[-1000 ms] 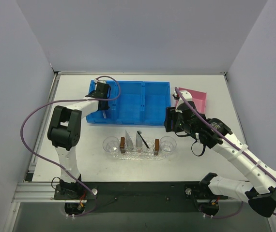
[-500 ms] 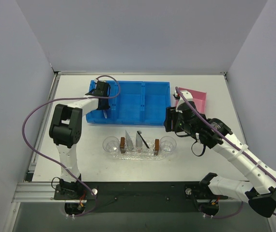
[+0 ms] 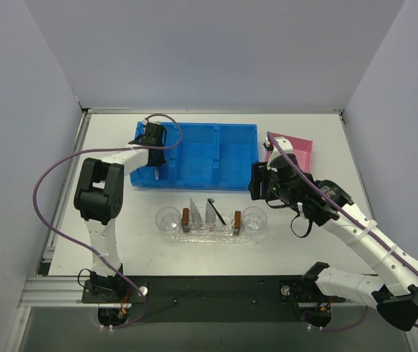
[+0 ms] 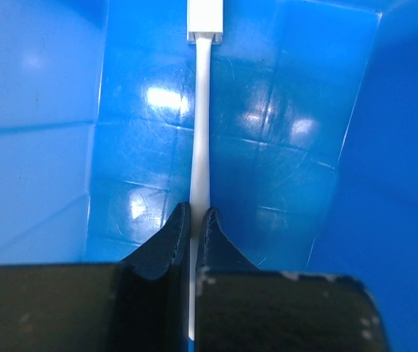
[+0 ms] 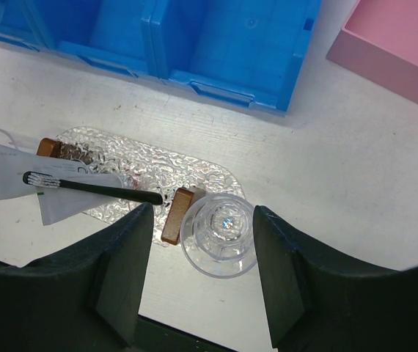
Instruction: Prepare toiletry sets of a toothbrush and toothpaste on the tray
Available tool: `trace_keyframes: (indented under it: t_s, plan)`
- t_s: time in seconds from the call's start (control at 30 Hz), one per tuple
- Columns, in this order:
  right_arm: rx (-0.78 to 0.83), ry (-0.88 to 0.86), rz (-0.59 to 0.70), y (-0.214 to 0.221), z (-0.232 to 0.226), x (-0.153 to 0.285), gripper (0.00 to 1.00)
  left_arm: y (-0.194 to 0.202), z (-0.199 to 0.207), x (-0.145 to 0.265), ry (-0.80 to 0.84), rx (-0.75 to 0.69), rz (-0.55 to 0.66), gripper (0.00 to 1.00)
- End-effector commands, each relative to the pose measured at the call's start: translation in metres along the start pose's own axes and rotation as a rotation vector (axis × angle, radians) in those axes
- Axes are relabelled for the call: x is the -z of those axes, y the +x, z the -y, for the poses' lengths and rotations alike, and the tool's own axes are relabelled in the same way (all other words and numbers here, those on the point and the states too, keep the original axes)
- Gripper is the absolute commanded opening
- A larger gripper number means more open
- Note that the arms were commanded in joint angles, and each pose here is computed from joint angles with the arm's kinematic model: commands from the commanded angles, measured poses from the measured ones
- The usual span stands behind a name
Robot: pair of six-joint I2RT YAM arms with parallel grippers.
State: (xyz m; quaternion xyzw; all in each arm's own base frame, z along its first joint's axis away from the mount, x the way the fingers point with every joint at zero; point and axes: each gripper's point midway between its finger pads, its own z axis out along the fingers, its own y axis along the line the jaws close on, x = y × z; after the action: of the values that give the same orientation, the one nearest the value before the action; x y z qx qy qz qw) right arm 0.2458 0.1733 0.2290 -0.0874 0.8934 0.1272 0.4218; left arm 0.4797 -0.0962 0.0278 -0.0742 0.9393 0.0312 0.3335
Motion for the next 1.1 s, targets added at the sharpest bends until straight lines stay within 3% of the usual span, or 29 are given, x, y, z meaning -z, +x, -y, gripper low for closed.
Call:
trace_keyframes:
  t_s: [0.0, 0.27, 0.5, 0.6, 0.73, 0.83, 1.07]
  plan:
    - [-0.026, -0.004, 0.054, -0.013, 0.001, 0.007, 0.52, -0.026, -0.001, 0.019, 0.007, -0.009, 0.082, 0.00]
    - [-0.025, -0.008, 0.061, -0.015, 0.000, 0.009, 0.52, -0.061, -0.008, 0.067, 0.015, 0.011, 0.271, 0.00]
    - [-0.019, -0.029, 0.076, -0.021, -0.003, 0.014, 0.52, -0.073, 0.007, 0.109, 0.057, -0.066, 0.369, 0.00]
    - [-0.014, -0.046, 0.087, -0.026, -0.006, 0.018, 0.52, -0.084, 0.010, 0.142, 0.068, -0.082, 0.448, 0.00]
    - [-0.002, -0.086, 0.103, -0.037, -0.013, 0.027, 0.55, -0.105, 0.012, 0.215, 0.099, -0.133, 0.634, 0.00]
    - [0.028, -0.128, 0.105, -0.046, -0.021, 0.035, 0.59, -0.105, 0.027, 0.265, 0.199, -0.172, 0.746, 0.00]
    - [0.060, -0.283, 0.123, -0.072, -0.049, 0.059, 0.64, -0.057, 0.087, 0.352, 0.653, -0.386, 0.880, 0.00]
